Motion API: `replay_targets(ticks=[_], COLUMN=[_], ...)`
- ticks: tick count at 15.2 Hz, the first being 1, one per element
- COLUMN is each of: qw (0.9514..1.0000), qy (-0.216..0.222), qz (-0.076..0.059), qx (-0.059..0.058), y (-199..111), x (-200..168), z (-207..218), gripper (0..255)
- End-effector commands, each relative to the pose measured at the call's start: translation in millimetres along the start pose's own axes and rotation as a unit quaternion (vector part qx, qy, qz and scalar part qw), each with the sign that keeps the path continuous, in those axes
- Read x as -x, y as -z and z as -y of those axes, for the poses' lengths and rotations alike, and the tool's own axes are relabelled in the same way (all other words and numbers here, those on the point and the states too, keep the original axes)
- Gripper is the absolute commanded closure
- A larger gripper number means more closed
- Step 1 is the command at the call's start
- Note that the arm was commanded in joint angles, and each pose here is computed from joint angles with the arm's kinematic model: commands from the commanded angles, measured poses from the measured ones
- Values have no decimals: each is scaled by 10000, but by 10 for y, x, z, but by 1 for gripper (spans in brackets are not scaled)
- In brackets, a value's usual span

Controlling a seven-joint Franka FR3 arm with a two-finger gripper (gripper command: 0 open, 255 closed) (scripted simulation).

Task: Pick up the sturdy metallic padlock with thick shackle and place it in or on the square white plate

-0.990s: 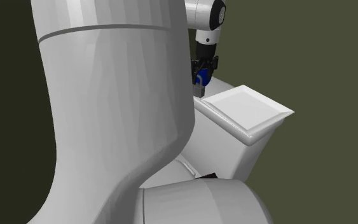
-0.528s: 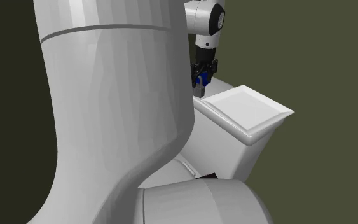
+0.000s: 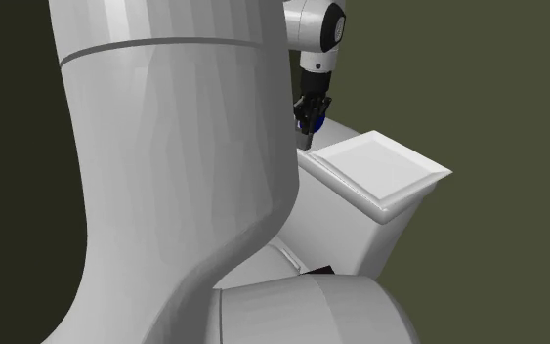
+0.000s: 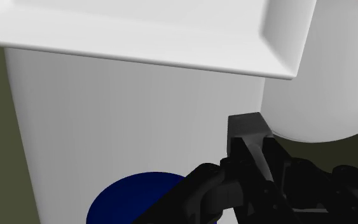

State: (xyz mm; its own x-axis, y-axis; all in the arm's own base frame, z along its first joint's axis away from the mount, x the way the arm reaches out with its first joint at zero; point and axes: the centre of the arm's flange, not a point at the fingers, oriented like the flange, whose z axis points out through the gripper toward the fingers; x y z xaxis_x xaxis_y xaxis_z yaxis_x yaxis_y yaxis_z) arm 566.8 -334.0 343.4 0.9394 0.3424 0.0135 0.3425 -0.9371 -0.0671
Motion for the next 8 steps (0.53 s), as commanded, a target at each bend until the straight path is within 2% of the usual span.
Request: replay_targets(ticks=[1,5,8], qw=[10000,10000,10000], qy=[-8,-8,-8], qz=[29,29,29], qx=[-14,-14,-14], y=[-46,-48,110], x=[4,13,10], z=[2,-11,0], gripper=[255,255,255])
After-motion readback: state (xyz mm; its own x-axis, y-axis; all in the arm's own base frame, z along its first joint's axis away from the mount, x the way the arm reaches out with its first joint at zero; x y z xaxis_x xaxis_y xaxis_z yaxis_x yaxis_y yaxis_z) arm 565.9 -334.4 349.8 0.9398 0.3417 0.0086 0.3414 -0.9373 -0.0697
